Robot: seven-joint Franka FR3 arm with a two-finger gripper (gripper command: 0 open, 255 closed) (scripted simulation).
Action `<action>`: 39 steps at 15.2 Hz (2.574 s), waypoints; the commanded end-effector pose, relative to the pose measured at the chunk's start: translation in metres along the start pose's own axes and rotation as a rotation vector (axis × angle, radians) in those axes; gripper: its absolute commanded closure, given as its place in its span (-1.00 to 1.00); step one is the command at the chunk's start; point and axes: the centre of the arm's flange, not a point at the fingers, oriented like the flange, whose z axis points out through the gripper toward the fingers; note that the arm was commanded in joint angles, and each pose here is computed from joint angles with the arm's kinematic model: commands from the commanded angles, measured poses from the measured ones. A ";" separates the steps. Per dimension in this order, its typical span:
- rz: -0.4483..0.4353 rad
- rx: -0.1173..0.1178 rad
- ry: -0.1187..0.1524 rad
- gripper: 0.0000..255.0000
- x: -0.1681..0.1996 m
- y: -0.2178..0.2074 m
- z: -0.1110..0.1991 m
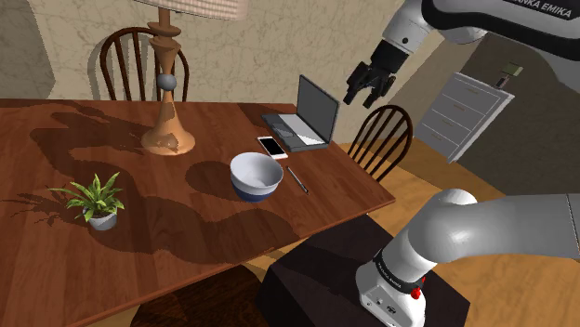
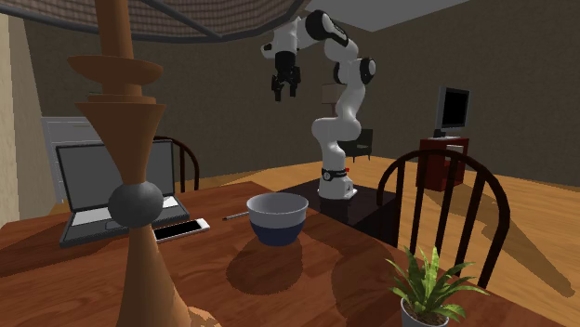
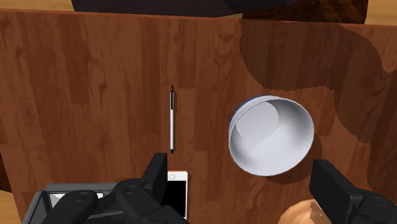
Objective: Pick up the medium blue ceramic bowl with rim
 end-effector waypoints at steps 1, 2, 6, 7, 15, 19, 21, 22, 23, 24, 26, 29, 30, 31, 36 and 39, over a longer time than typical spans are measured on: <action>0.000 0.000 0.000 -1.00 0.000 0.000 0.000; -0.001 0.004 0.001 -1.00 0.004 0.000 0.012; -0.005 0.020 0.003 -1.00 0.022 -0.001 0.062; -0.006 0.024 0.003 -1.00 0.026 -0.001 0.074; -0.015 0.056 0.007 -1.00 0.062 -0.006 0.173; -0.019 0.072 0.009 -1.00 0.080 -0.010 0.223; -0.021 0.080 0.010 -1.00 0.089 -0.012 0.247; -0.023 0.084 0.011 -1.00 0.093 -0.013 0.260; -0.024 0.088 0.011 -1.00 0.098 -0.014 0.272; -0.025 0.092 0.012 -1.00 0.102 -0.016 0.284; -0.027 0.100 0.013 -1.00 0.111 -0.018 0.309; -0.029 0.107 0.014 -1.00 0.119 -0.020 0.336; -0.029 0.107 0.014 -1.00 0.118 -0.020 0.341; -0.029 0.107 0.014 -1.00 0.118 -0.019 0.346; -0.029 0.107 0.014 -1.00 0.116 -0.016 0.370; -0.029 0.107 0.014 1.00 0.116 -0.016 0.371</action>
